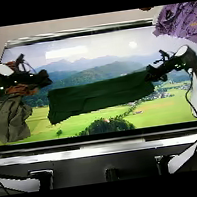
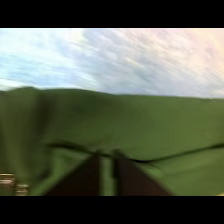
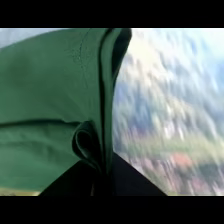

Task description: Fold the clothes and pants, and hang the long-sleeved shirts on hangers.

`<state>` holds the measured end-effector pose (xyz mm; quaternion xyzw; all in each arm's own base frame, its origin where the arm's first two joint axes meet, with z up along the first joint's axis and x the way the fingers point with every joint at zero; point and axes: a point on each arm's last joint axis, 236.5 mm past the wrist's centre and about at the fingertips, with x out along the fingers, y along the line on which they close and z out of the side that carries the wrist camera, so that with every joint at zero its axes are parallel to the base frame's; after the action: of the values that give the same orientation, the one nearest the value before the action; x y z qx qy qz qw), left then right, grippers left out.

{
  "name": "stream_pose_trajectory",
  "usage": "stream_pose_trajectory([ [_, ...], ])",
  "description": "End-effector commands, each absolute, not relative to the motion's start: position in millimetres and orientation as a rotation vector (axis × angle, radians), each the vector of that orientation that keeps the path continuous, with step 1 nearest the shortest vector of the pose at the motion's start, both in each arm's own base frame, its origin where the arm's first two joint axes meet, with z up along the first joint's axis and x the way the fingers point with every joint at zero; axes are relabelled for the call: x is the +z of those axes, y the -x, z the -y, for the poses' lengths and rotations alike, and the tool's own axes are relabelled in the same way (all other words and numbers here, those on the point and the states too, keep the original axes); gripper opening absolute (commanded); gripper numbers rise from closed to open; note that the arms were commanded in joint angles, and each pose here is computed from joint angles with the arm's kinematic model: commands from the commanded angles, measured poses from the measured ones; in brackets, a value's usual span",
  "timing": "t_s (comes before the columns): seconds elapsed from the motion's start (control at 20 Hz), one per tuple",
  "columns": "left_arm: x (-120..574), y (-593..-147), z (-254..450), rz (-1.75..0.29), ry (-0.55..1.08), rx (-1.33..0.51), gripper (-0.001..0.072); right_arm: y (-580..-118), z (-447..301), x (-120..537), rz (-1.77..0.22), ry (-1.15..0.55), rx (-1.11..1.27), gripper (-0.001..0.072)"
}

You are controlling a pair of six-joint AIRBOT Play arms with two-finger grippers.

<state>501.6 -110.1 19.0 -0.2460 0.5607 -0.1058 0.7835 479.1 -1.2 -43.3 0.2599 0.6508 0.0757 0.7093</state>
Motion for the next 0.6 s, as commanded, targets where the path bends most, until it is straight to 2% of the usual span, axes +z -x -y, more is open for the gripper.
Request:
stream_pose_trajectory([
  [0.0,6.5,-489.3,199.7,-1.270,0.596,-0.360,0.0018,-455.1,39.0,15.3,-1.407,-0.484,-0.047,0.0033],
  [0.25,-12.7,-447.8,379.4,-1.292,0.736,-0.592,0.0017,-405.5,55.9,81.9,-1.396,-0.446,-0.191,0.0033],
  [0.4,-22.6,-417.2,456.0,-1.307,0.869,-0.644,0.0017,-389.5,53.2,104.6,-1.380,-0.443,-0.196,0.0034],
  [0.55,-37.4,-388.2,502.3,-1.334,0.941,-0.651,0.0017,-379.5,50.7,116.7,-1.374,-0.451,-0.203,0.0034],
])
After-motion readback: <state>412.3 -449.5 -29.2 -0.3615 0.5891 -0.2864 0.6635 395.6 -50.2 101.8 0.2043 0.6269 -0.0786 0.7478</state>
